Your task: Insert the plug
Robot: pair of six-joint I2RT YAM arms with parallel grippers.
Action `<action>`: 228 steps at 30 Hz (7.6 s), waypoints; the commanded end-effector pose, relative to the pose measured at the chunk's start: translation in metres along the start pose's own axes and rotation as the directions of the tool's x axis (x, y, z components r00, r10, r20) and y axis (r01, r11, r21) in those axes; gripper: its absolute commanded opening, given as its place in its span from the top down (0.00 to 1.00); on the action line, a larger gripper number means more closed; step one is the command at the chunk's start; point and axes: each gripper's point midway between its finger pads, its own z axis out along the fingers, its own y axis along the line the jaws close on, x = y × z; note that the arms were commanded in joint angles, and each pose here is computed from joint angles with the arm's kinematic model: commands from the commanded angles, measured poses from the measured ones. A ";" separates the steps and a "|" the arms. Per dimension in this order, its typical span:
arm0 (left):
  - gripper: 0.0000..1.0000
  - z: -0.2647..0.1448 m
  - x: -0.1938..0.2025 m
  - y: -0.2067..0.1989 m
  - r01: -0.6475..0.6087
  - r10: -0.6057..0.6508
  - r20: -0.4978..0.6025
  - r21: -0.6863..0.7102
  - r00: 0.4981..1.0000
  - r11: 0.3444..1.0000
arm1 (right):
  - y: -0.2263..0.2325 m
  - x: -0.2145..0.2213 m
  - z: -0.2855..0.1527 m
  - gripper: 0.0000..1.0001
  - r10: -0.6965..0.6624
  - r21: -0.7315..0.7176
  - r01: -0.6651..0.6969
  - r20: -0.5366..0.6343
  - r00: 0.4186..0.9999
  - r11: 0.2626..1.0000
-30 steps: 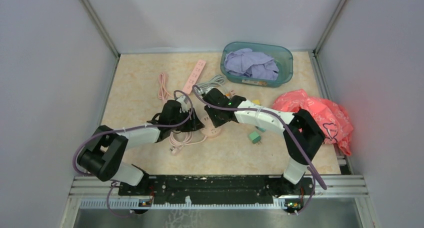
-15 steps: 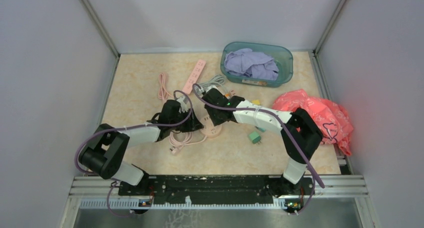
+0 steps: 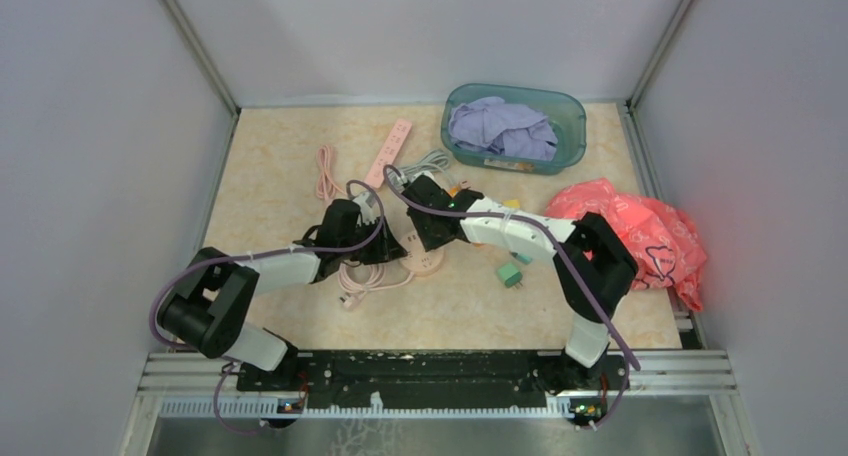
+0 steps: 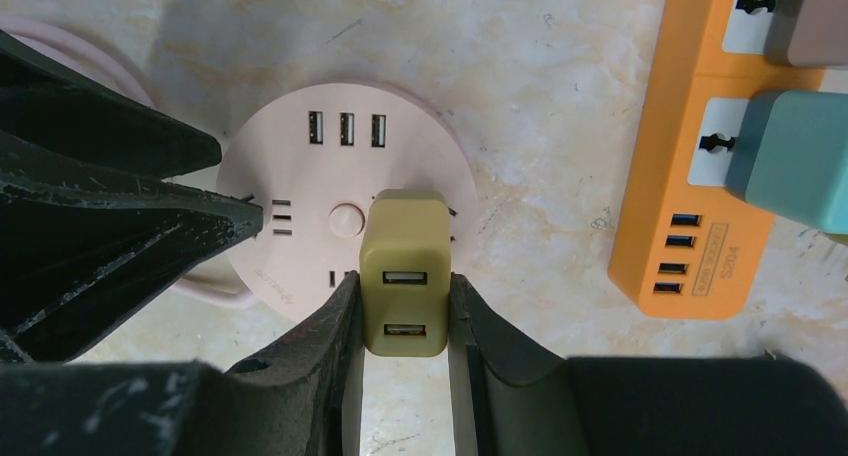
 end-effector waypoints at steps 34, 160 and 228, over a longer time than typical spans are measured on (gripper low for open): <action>0.59 0.003 -0.002 -0.012 0.018 -0.017 -0.009 0.069 1.000 0.997 | -0.021 0.091 0.071 1.00 -0.122 0.020 0.139 -0.357 0.926 0.990; 0.12 -0.084 -0.001 -0.131 -0.164 0.041 0.402 0.277 0.915 0.947 | -0.006 -0.027 -0.095 0.69 0.553 -0.412 -0.409 0.335 0.762 0.814; 1.00 -0.111 -0.025 -0.133 -0.560 0.328 0.546 0.337 0.771 0.757 | 0.024 -0.030 -0.176 0.14 0.277 -0.650 0.248 0.594 0.755 0.718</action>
